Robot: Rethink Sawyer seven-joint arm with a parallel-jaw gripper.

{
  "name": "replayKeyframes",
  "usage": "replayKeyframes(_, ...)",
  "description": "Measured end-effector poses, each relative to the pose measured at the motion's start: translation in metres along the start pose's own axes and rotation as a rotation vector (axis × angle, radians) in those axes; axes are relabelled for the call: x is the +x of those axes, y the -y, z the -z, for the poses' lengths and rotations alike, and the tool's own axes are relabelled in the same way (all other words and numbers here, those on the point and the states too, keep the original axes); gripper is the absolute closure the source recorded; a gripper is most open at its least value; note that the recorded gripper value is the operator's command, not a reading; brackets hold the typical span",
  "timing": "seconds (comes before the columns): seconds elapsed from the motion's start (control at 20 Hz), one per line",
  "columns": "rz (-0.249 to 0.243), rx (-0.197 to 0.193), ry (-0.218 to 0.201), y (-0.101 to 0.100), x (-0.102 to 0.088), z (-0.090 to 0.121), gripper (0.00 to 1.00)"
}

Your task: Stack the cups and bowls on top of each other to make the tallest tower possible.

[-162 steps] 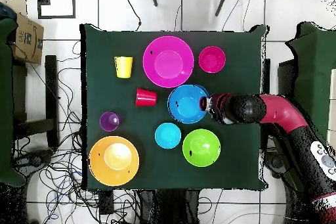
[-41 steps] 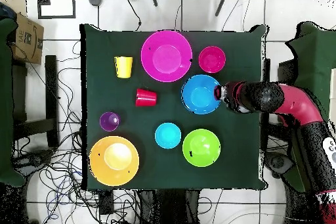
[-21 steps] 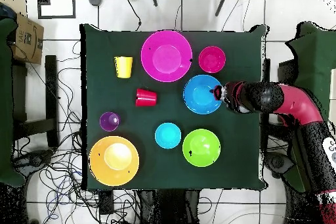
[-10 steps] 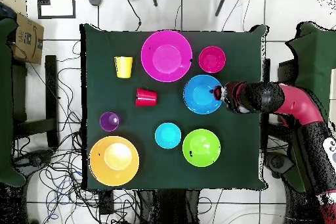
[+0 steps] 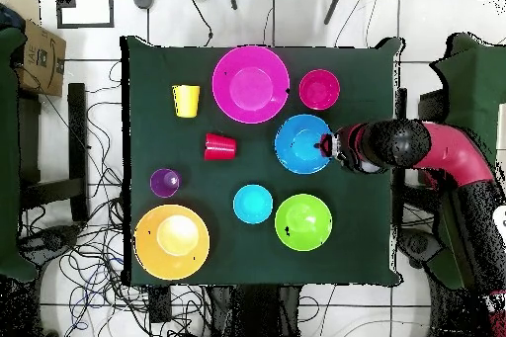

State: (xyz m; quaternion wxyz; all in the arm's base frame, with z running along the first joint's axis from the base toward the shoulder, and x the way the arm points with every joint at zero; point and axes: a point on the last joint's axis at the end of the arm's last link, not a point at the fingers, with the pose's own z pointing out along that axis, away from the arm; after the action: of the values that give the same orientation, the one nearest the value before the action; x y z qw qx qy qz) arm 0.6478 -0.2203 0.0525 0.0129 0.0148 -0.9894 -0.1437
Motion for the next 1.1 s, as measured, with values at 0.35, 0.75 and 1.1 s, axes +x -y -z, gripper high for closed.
replayKeyframes(0.35, 0.005, 0.006, -0.03, -0.007, 0.001, 0.014, 0.0)
replayKeyframes(0.75, 0.019, 0.009, -0.038, -0.014, 0.003, 0.016, 0.0)
replayKeyframes(1.1, 0.031, 0.0, -0.054, -0.021, 0.009, 0.011, 0.0)
